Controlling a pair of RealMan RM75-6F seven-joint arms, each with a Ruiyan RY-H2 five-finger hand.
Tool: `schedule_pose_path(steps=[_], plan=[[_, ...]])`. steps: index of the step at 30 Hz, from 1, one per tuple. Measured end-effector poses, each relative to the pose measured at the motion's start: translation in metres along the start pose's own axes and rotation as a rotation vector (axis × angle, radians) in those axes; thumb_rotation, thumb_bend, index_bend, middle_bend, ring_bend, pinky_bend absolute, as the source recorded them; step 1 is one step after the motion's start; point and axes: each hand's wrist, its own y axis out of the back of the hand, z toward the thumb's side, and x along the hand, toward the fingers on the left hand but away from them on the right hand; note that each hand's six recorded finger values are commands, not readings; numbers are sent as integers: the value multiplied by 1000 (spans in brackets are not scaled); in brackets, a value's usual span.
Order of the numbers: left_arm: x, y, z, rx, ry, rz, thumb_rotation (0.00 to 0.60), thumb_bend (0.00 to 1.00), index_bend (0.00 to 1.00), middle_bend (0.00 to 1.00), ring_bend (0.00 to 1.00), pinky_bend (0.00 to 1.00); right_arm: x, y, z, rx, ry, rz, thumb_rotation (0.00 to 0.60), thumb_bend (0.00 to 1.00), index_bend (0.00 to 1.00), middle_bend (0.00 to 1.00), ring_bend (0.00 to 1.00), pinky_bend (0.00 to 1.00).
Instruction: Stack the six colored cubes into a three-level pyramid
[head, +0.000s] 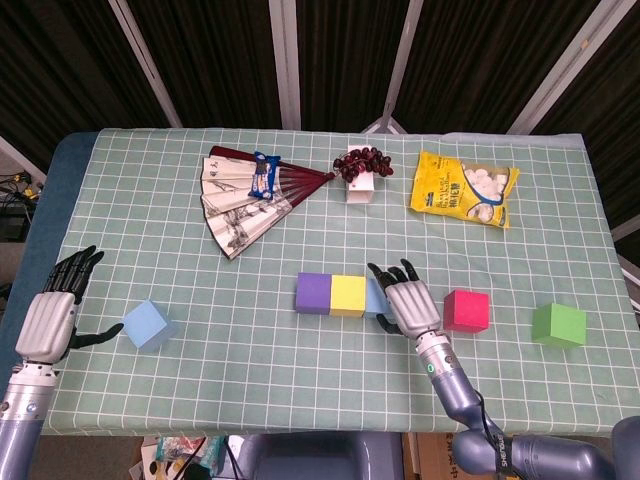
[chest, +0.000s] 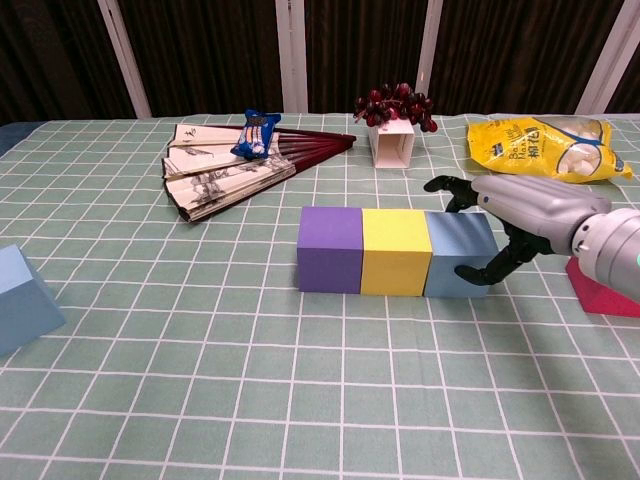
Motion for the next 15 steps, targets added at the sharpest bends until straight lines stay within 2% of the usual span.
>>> schedule_pose_path(steps=[5,15], plan=[[0,0,1,-7,-2,1,600,91,0,5,7,50,1,-1,-1,-2,-2,5,600,382,0,215,28,0],[-1,1,2,-8,-11,8,600,91,0,5,7,50,6,-5,0,-4,-7,27,600,382,0,70,0,0]])
